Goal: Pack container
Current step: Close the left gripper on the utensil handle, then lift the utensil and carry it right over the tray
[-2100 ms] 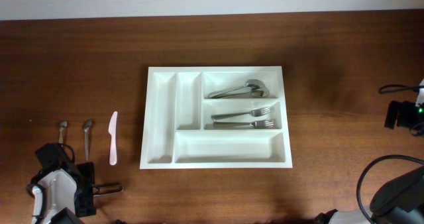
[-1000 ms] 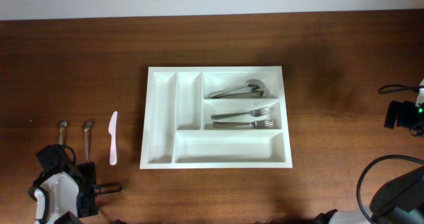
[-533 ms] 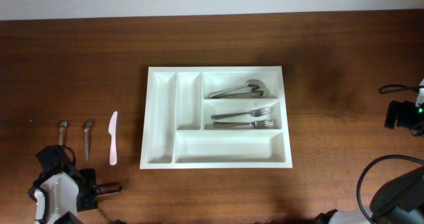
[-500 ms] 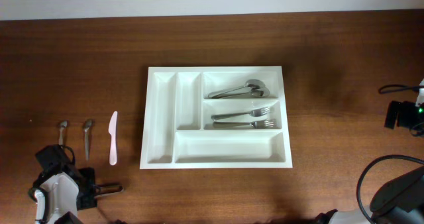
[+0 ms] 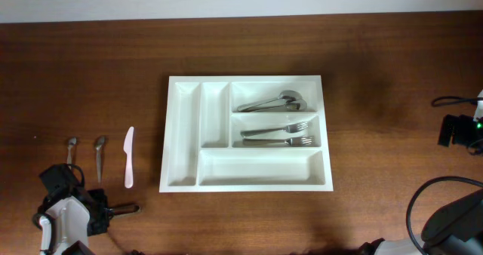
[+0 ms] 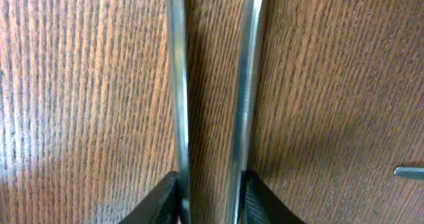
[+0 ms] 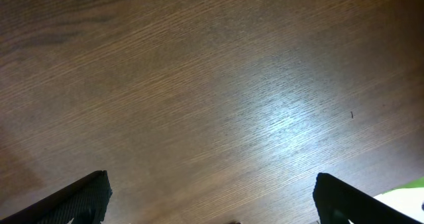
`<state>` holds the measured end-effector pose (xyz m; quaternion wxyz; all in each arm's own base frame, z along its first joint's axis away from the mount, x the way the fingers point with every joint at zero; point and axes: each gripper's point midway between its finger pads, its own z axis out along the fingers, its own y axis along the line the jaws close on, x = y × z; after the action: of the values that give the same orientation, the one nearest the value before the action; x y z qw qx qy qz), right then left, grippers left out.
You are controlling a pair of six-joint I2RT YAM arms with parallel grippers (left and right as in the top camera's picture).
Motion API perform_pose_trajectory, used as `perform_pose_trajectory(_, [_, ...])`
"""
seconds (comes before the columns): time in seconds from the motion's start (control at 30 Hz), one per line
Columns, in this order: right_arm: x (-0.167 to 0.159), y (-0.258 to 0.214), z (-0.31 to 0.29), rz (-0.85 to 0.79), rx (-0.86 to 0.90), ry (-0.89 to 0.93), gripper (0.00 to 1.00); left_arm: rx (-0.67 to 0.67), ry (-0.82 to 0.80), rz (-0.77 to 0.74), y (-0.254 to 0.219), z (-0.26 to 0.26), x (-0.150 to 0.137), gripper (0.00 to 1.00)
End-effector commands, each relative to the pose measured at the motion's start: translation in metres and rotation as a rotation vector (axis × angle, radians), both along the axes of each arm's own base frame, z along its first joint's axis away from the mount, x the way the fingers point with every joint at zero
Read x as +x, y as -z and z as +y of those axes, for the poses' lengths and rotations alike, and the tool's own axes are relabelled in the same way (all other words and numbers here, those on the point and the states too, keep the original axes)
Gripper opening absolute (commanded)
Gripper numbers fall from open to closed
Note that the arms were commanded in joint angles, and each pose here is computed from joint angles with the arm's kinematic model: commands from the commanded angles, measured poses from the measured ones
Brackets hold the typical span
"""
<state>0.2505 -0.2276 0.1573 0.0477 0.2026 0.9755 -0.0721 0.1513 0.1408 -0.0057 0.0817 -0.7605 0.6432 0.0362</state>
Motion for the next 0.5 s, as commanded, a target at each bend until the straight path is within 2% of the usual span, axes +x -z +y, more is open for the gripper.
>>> perform_pose_trajectory(0.0, [0.000, -0.007, 0.001, -0.018, -0.014, -0.008, 0.99, -0.106, 0.007, 0.009, 0.018, -0.024, -0.009, 0.27])
perform_pose_trajectory(0.2, [0.000, -0.007, 0.001, -0.018, -0.014, -0.008, 0.99, -0.095, 0.067, 0.006, 0.015, -0.020, -0.004, 0.24])
perform_pose_trajectory(0.3, [0.000, -0.007, 0.001, -0.018, -0.014, -0.008, 0.99, -0.064, 0.162, -0.011, 0.004, -0.010, 0.008, 0.16])
perform_pose_trajectory(0.4, [0.000, -0.007, 0.001, -0.018, -0.014, -0.008, 0.99, -0.033, 0.209, -0.034, -0.015, 0.002, 0.024, 0.16])
perform_pose_trajectory(0.47, [0.000, -0.007, 0.001, -0.018, -0.014, -0.008, 0.99, -0.006, 0.235, -0.055, -0.031, 0.012, 0.037, 0.11])
